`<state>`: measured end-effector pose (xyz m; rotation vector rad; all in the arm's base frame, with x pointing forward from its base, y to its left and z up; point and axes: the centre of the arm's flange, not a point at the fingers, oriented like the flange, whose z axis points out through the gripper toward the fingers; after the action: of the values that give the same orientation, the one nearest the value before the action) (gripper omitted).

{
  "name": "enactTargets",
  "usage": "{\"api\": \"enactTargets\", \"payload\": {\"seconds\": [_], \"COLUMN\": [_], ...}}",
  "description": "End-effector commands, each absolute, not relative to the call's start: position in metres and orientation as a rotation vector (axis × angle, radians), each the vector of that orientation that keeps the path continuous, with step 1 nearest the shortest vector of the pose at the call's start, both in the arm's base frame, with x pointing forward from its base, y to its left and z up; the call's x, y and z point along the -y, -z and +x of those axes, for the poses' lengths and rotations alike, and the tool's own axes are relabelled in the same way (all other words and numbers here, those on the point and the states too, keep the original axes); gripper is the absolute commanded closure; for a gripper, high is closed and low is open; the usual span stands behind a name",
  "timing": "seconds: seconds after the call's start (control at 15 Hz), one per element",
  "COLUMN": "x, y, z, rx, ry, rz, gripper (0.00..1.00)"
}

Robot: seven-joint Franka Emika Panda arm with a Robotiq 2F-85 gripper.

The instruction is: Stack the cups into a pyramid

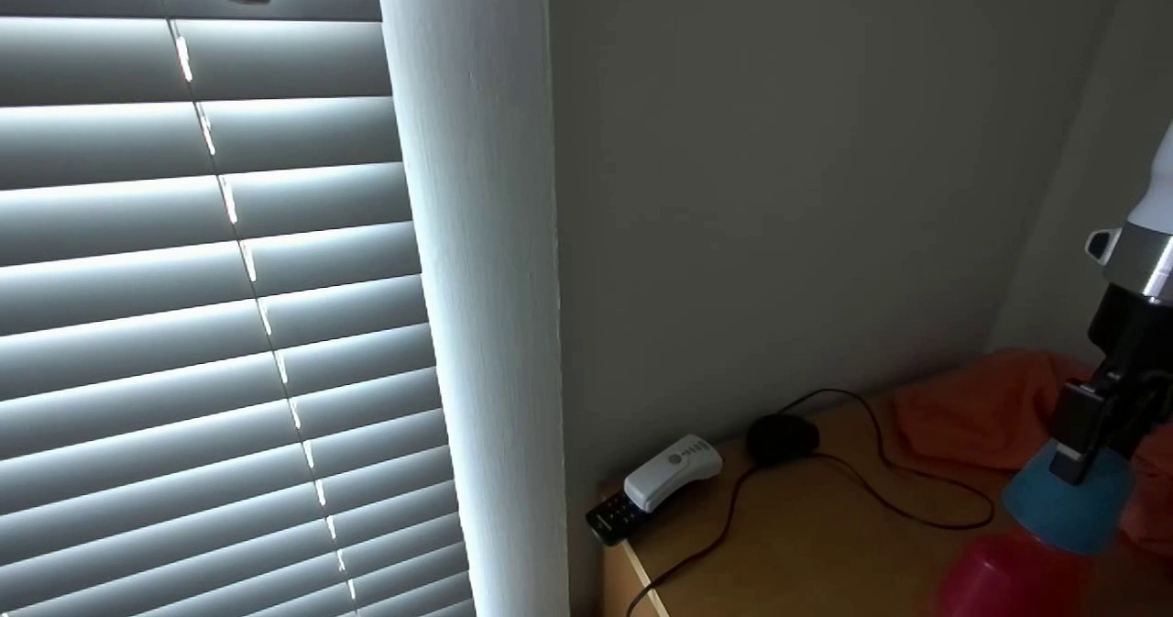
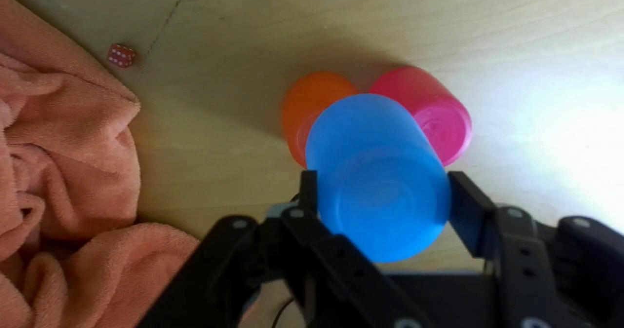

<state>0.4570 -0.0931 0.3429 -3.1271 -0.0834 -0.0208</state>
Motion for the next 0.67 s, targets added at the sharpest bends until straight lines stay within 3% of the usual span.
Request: {"api": "enactTargets", "payload": {"seconds": [0.0,0.6], "x": [0.091,0.084], "y": [-0.331,-0.322], "z": [0.467,0.479], "rx": [0.144,0.213], "ry": [-0.073,-0.145], "rz": [-3.093,-3.087], "gripper": [0.59,0.59]}}
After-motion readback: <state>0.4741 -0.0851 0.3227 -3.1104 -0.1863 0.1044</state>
